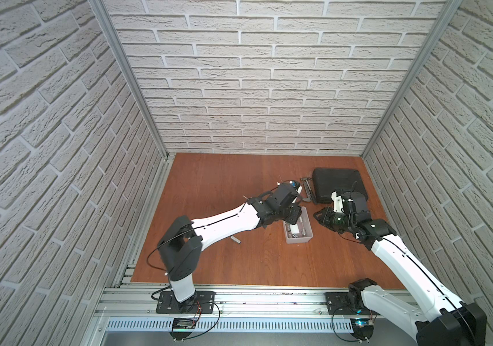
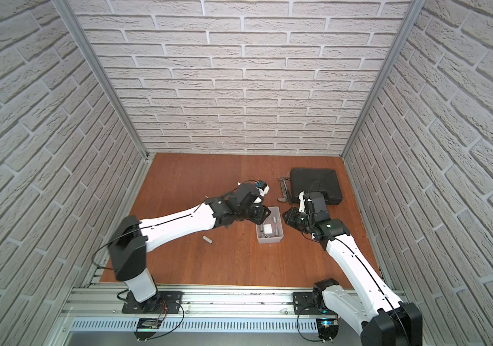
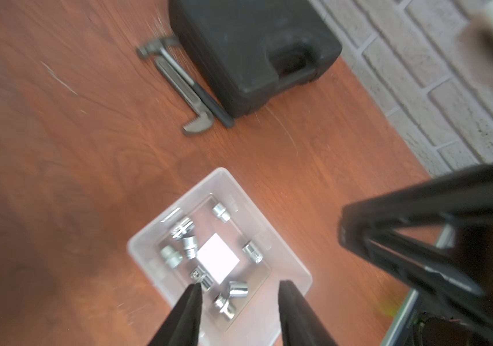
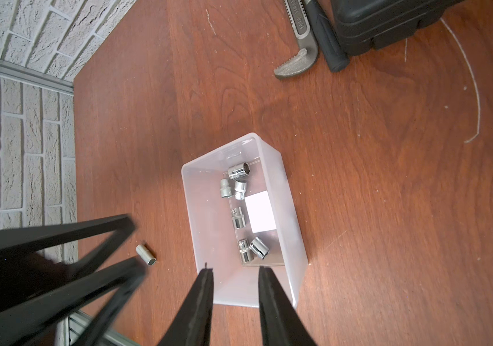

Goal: Put the socket on the desktop into the storage box
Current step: Place the socket head in the storage box, then pick up the socket head at the center of the board.

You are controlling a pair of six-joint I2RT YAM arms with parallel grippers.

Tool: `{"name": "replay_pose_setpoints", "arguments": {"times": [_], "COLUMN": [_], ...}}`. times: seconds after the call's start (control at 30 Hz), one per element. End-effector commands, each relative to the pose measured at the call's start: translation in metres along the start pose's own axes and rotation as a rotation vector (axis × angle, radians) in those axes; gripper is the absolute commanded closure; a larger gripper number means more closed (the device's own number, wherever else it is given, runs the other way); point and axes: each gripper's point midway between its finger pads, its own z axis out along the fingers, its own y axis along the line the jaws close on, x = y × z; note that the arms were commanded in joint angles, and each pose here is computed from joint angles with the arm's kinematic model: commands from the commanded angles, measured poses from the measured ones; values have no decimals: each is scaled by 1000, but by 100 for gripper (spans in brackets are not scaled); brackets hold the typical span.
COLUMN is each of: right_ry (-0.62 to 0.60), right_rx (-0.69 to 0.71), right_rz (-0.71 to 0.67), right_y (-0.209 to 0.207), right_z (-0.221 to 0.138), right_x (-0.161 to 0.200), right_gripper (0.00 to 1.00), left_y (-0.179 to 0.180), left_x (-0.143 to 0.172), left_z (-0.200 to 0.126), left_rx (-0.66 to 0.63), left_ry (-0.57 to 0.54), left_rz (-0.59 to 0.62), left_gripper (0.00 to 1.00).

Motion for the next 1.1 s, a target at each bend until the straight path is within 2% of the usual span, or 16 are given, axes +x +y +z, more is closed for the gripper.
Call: {"name": "replay_pose_setpoints", "arguments": {"times": [0.0,0.07,0.17,0.27,0.4,0.47,0.63,0.87,1.07], "right_ry": [-8,-12,-13,3,5,10,23,30,48], "right_rx": [-54,-71,-87,-95,-110,-107,-110,-105,-104], "right_rz": [-38,-54,-80,-94,-135,-155,-181,-227,-235], "right_y": [18,25,34,42,56,60,65,67,68], "right_z": [-4,-3,3,9,11,12,15,13,19], "right_x": [-5,-4,-3,0,2,4,11,22,25], "right_gripper": [68,68,68,68,68,68,68,68,68], "left_y": [49,77,118,157,186,193,200,204,195], "left_x": [-5,6,34,70,108,124,154,182,182], "left_z": [-51,-83,-124,-152,-173,-171,-146,-119,-95], "left_rx": [-187,-277,-353,-460,-528,-531,-537,-581,-558], "left_ry": [-81,-111,-132,-89,-58,-35,100,309,342], "left_rz": [37,12,-102,-212,-343,-394,-485,-495,-475], "left_gripper": [51,47,42,41,34,30,32,39,39]}}
